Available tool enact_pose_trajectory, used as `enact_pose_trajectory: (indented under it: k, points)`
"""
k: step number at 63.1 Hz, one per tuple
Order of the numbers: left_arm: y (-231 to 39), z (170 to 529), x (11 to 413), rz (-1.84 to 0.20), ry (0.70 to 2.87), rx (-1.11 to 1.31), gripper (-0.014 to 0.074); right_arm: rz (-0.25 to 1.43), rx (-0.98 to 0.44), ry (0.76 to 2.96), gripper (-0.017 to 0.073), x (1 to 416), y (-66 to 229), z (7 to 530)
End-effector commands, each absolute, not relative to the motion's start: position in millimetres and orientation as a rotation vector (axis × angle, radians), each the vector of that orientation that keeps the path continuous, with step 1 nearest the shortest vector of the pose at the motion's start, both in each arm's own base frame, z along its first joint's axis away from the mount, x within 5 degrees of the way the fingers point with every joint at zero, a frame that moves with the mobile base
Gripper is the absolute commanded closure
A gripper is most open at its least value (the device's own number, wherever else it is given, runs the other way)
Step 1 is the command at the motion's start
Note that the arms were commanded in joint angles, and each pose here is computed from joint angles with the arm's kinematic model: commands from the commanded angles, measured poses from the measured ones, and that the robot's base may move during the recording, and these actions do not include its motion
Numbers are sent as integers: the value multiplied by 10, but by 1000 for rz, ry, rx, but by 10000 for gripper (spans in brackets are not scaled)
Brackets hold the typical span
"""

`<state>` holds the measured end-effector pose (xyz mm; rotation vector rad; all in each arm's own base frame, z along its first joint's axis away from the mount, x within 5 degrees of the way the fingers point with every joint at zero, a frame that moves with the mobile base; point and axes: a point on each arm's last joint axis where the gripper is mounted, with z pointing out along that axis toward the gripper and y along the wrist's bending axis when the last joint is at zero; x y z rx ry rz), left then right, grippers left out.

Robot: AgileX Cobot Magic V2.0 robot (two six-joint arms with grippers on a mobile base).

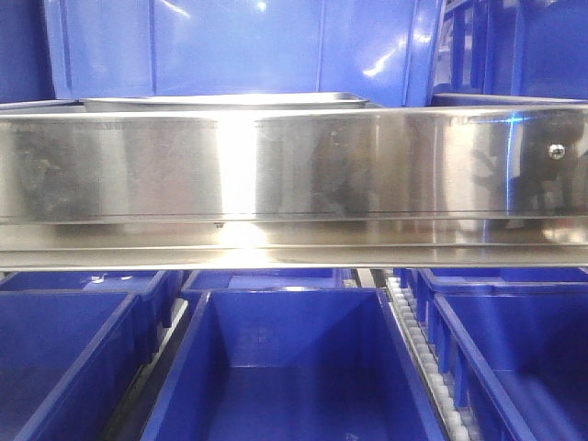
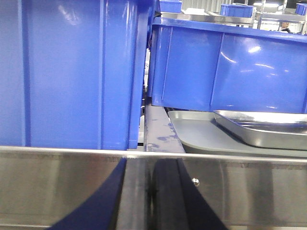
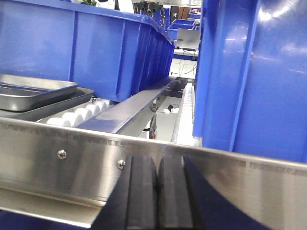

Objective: Stack silver trays without gaps

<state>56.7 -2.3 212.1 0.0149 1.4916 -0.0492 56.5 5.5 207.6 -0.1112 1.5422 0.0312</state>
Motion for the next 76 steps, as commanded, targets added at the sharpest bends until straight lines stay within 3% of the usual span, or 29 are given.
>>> enact_pose_trajectory:
  k: [1, 76]
  points:
    - [-23, 2146, 560, -56, 1468, 9, 589, 6, -99, 1519, 629, 562, 41, 2097]
    - [-23, 2146, 560, -56, 1468, 9, 589, -50, -25, 1510, 629, 563, -8, 2108]
